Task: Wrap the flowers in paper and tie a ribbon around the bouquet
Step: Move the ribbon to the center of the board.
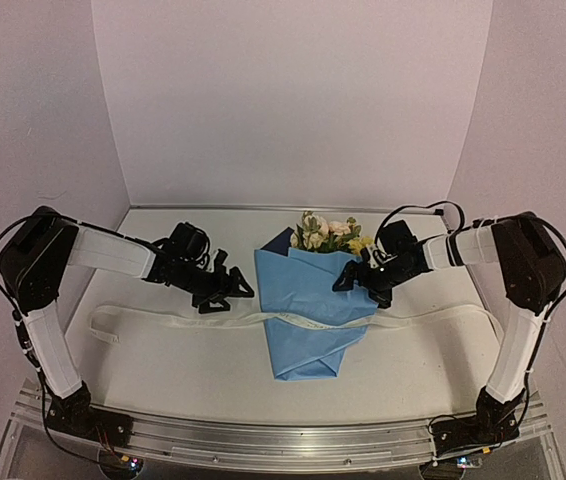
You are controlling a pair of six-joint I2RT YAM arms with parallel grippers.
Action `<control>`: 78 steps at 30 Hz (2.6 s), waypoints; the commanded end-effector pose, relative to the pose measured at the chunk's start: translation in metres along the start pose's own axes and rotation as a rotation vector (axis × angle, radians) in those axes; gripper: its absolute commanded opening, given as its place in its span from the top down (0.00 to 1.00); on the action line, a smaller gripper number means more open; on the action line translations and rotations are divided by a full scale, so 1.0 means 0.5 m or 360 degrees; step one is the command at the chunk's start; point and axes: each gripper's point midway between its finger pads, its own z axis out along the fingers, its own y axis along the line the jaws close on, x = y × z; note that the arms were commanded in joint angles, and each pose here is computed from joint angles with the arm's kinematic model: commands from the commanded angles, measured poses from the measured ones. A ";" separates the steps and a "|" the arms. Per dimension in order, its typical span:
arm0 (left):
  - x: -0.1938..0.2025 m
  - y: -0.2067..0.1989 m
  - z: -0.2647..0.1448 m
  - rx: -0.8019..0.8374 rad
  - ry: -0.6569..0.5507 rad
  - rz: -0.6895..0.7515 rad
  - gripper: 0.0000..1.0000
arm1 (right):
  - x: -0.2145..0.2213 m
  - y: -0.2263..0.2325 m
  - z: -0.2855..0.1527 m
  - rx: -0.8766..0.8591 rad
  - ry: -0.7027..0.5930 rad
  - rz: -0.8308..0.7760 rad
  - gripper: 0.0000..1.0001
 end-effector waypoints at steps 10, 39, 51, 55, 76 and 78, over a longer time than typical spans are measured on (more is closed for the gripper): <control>-0.023 -0.029 0.041 0.0043 0.0014 0.0184 0.30 | 0.009 0.020 0.060 -0.0062 -0.0011 0.0079 0.64; 0.091 -0.167 0.107 -0.0774 0.0142 0.1066 0.29 | -0.001 0.031 0.039 0.0046 -0.0109 -0.0012 0.92; 0.112 -0.153 0.124 -0.0828 0.0187 0.1106 0.58 | -0.010 0.035 0.041 0.0058 -0.0118 -0.0014 0.94; 0.124 -0.172 0.113 -0.0758 0.0191 0.1102 0.79 | -0.015 0.025 0.041 0.0104 -0.0136 0.0001 0.97; 0.369 -0.226 0.066 -0.0148 0.0582 0.1125 0.95 | -0.071 0.019 0.060 0.0252 -0.0247 0.0164 1.00; 0.384 -0.217 0.066 -0.0142 0.0594 0.1117 0.96 | -0.077 0.016 0.066 0.0266 -0.0249 0.0206 1.00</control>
